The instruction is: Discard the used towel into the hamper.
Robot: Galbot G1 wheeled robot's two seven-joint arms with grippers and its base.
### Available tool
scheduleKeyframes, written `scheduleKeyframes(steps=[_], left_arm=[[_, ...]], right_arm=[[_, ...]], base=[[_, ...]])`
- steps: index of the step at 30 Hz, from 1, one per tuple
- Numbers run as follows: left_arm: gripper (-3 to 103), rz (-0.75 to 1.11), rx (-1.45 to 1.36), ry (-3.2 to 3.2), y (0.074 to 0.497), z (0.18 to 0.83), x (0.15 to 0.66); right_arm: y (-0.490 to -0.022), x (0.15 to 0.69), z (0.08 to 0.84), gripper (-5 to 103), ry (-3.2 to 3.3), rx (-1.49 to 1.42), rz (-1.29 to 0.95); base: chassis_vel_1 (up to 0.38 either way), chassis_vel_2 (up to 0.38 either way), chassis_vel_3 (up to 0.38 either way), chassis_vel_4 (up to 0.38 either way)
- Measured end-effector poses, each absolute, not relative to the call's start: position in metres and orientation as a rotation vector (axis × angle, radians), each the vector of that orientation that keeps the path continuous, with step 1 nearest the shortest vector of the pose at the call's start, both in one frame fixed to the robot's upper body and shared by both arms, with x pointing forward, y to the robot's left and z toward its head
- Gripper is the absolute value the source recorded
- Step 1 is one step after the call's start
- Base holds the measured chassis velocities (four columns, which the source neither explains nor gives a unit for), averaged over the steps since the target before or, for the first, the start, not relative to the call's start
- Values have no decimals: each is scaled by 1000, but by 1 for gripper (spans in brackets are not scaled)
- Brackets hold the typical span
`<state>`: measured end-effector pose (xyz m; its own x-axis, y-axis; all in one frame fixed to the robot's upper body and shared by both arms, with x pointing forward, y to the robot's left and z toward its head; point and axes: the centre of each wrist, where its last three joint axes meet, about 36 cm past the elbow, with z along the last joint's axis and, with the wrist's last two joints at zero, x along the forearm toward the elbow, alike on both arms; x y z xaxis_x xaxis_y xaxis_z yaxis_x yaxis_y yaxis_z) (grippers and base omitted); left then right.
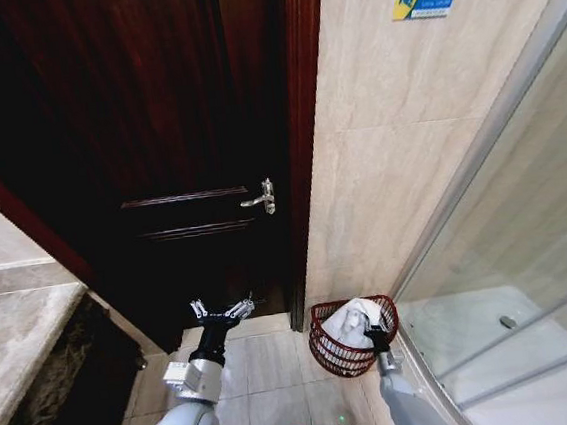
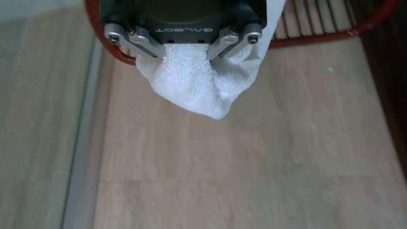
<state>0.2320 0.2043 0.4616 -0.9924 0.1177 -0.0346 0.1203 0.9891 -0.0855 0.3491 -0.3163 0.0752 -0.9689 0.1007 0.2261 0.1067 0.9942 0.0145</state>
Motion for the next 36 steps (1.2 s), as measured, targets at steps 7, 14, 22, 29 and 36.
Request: scheduleKeyframes(steps=[7, 14, 22, 29, 36], left_arm=[[100, -136, 186, 3104, 204, 462, 232], [100, -136, 186, 3104, 204, 462, 232], [100, -136, 186, 3103, 204, 462, 232], [100, -136, 186, 3104, 204, 462, 232], [100, -136, 186, 3103, 204, 462, 232]], right_arm=[[-339, 353, 83, 11, -2828, -13, -7], [-369, 350, 94, 11, -2590, 175, 43], [-387, 403, 118, 11, -2441, 284, 39], [-343, 449, 121, 11, -2386, 417, 141], [-277, 463, 115, 11, -2367, 517, 145]], base=[[0, 0, 0, 0], [0, 0, 0, 0], [0, 0, 0, 0], [0, 0, 0, 0], [0, 0, 0, 0]])
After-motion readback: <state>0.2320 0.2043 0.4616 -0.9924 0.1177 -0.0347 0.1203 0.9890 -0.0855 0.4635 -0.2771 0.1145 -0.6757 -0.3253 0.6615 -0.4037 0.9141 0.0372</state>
